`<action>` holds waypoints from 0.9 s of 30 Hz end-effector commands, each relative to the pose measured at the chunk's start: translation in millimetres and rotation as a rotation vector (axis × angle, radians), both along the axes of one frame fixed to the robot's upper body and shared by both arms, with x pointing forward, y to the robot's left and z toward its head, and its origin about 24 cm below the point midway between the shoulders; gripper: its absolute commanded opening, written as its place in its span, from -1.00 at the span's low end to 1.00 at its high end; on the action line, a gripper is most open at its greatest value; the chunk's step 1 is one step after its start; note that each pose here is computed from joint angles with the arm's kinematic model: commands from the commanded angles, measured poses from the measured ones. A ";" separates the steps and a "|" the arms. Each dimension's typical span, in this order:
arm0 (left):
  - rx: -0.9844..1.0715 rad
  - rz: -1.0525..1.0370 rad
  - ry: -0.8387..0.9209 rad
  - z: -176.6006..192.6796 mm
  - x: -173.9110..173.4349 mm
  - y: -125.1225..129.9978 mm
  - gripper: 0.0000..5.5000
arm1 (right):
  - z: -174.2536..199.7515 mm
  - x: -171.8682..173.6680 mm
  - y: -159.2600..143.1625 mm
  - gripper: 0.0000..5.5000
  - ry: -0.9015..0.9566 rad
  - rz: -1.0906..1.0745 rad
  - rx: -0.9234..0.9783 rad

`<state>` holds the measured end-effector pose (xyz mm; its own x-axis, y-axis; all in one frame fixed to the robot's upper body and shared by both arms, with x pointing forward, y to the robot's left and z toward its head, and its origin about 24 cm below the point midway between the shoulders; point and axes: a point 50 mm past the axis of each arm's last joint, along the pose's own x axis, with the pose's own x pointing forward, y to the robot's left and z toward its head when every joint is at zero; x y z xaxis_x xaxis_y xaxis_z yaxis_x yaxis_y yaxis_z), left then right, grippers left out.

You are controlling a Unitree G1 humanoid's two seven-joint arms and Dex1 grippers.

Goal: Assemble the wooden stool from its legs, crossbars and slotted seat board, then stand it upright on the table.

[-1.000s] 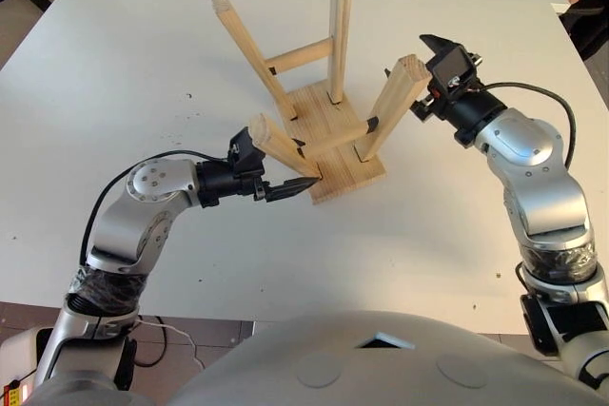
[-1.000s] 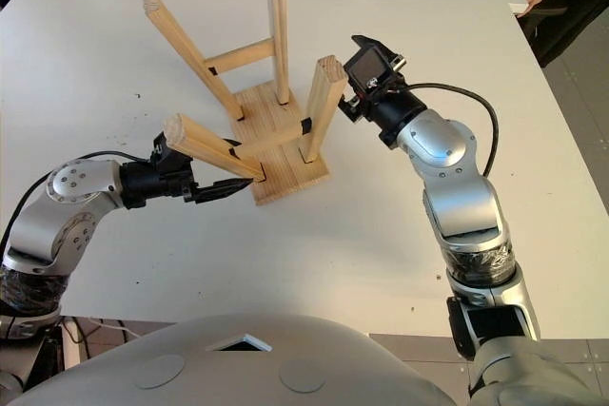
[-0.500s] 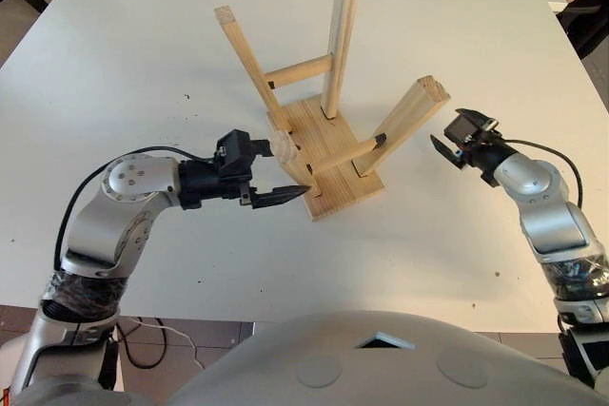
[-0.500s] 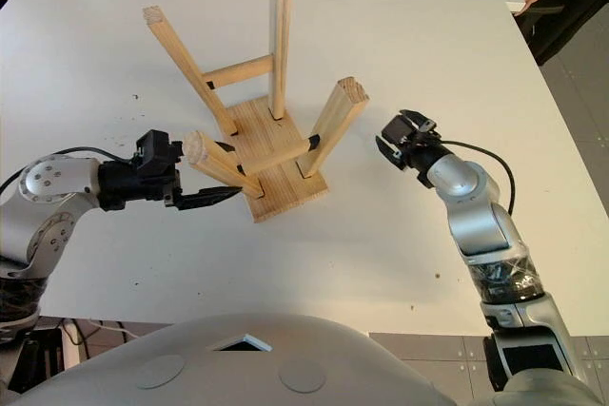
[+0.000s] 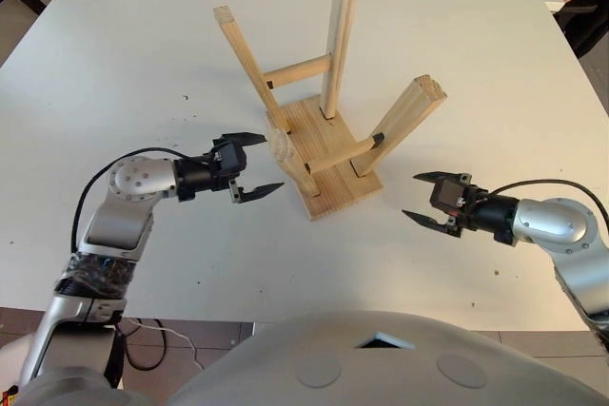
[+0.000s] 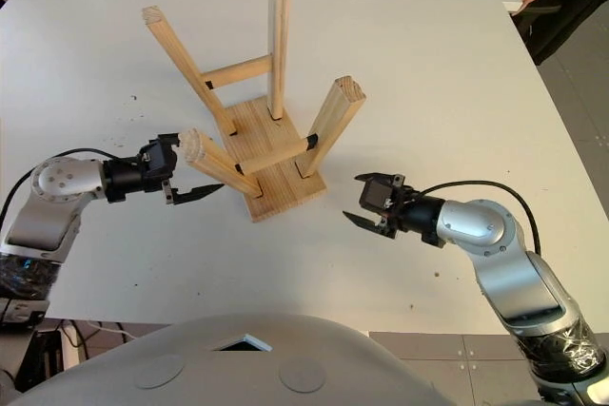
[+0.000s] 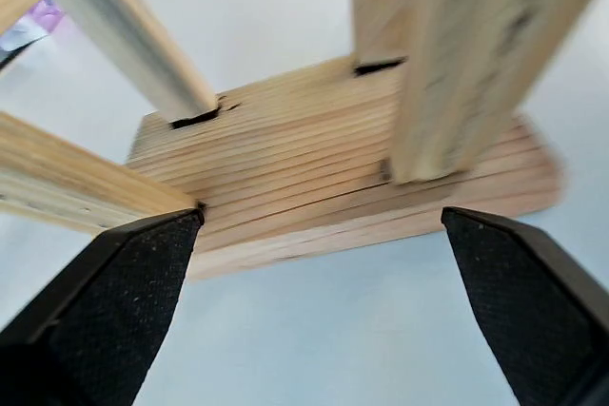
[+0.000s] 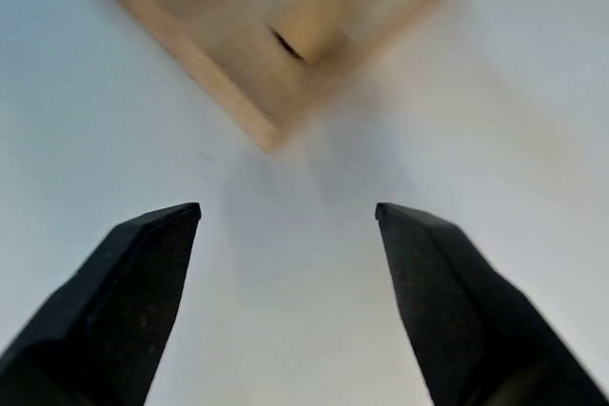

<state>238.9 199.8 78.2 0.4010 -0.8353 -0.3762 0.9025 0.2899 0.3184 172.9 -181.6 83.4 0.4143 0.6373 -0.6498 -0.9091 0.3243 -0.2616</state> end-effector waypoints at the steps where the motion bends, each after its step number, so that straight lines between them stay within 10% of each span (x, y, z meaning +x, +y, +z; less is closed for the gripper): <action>1: -0.050 -0.069 -0.032 -1.1 -2.9 -24.8 0.69 | -12.7 -6.5 15.2 0.25 0.053 0.061 0.002; 17: -0.143 -0.277 0.026 -21.1 -33.3 -92.0 0.69 | -44.7 60.3 13.4 0.25 -0.135 -0.335 0.020; 27: -0.188 -0.162 0.023 -11.4 -39.2 -79.2 0.69 | -53.7 50.3 2.3 0.25 -0.134 -0.383 -0.007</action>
